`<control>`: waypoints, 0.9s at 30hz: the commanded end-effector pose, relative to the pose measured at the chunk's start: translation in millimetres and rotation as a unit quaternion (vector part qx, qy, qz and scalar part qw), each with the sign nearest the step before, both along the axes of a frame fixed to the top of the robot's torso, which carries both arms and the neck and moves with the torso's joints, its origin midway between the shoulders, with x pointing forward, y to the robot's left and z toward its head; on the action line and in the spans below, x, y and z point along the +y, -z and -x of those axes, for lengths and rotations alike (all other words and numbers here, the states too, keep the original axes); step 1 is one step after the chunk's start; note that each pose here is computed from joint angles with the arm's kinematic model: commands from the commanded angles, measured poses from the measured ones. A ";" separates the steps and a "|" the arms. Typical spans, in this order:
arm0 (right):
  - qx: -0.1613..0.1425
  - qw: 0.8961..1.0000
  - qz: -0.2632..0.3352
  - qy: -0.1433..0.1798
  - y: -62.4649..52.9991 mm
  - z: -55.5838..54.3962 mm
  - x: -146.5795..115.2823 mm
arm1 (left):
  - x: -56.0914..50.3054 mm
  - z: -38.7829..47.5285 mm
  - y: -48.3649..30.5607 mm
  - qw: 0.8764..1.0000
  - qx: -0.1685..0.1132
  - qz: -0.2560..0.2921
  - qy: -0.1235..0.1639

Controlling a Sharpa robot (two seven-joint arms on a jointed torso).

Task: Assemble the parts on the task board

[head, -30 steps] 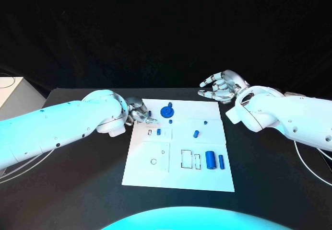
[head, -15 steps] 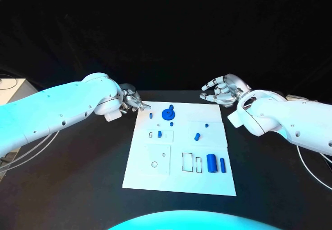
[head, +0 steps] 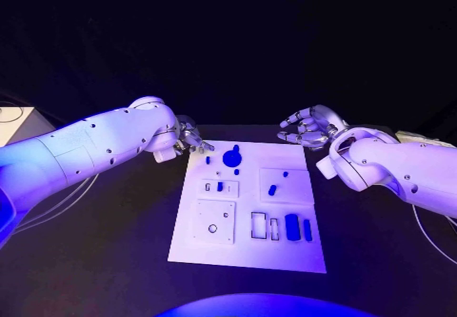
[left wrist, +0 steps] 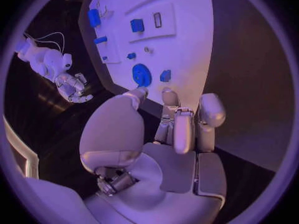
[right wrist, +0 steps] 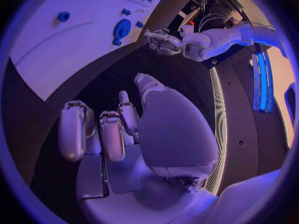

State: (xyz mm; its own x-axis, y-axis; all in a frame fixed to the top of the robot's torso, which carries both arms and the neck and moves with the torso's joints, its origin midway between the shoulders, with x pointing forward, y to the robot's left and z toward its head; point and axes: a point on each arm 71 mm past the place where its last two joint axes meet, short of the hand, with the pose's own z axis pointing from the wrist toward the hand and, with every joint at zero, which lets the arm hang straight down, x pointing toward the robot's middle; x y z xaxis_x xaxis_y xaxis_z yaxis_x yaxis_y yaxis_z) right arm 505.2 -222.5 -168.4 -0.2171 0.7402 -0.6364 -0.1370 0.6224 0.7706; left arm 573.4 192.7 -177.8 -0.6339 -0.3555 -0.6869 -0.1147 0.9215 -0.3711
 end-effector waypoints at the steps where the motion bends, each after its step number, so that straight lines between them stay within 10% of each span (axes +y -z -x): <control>1: -0.002 1.000 -0.001 -0.008 -0.5 0.8 1.8 | -4.2 -0.9 1.6 1.000 0.014 -0.012 0.020; 27: -0.002 1.000 -0.001 -0.009 -1.0 0.6 2.4 | -7.7 -5.0 9.8 0.999 0.030 -0.034 0.028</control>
